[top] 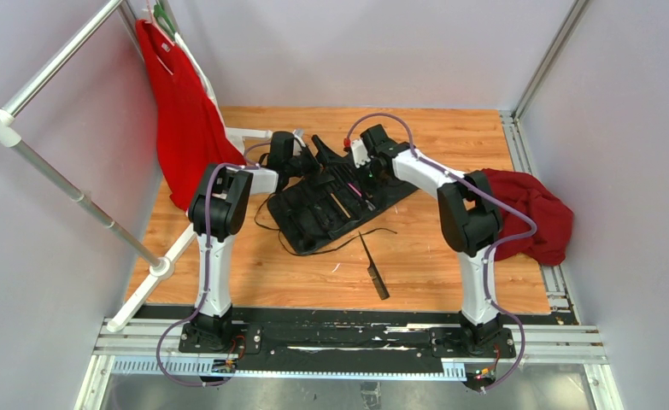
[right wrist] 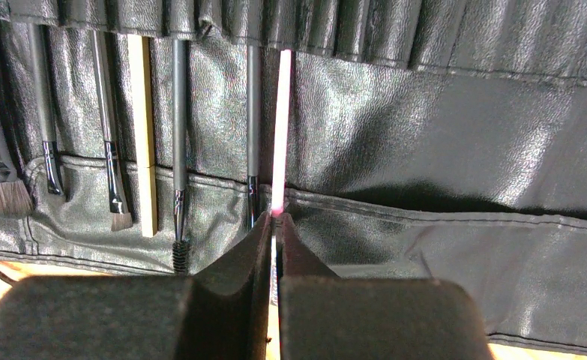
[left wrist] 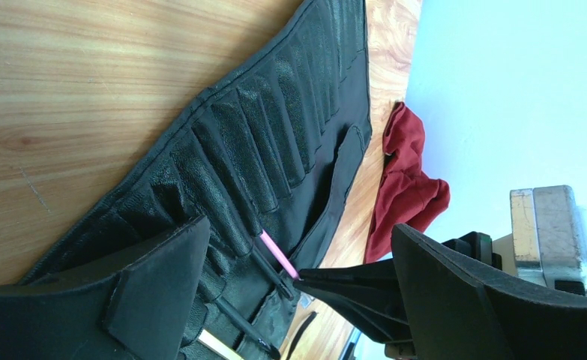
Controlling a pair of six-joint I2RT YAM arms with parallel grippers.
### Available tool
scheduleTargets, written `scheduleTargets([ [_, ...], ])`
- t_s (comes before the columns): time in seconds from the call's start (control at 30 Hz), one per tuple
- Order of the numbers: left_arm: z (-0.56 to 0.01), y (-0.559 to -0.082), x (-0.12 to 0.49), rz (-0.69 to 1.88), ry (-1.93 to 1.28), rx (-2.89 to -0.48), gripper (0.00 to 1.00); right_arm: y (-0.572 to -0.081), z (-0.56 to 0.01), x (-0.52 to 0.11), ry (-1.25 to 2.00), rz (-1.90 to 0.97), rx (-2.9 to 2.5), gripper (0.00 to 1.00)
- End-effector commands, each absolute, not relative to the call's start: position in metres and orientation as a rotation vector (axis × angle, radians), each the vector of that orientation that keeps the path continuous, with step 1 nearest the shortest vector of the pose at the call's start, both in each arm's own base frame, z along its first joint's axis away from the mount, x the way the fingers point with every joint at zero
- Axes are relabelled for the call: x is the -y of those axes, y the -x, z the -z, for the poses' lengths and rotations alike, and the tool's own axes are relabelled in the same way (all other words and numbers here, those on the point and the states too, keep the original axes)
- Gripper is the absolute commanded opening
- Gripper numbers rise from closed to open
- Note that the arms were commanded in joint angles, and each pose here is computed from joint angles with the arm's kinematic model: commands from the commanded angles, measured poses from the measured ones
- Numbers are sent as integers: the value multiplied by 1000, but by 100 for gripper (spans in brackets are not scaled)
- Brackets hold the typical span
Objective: Organize the makeup
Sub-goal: Place the makeup brush in the cosmetics bag.
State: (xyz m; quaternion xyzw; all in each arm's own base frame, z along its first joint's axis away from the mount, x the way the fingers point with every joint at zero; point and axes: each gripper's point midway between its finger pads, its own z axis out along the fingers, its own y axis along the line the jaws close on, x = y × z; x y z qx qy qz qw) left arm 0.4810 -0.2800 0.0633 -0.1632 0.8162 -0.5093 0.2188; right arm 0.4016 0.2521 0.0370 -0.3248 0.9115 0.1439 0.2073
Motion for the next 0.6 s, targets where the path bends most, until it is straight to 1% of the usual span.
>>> scheduleTargets([
  [0.0,-35,-468,264,1337,534,-2360,98,-412,-36,-253,900,-417,-2539,1],
  [0.57,-31,-465,263,1333,538,-2369,98,-432,-36,-269,898,-457,-2505,1],
])
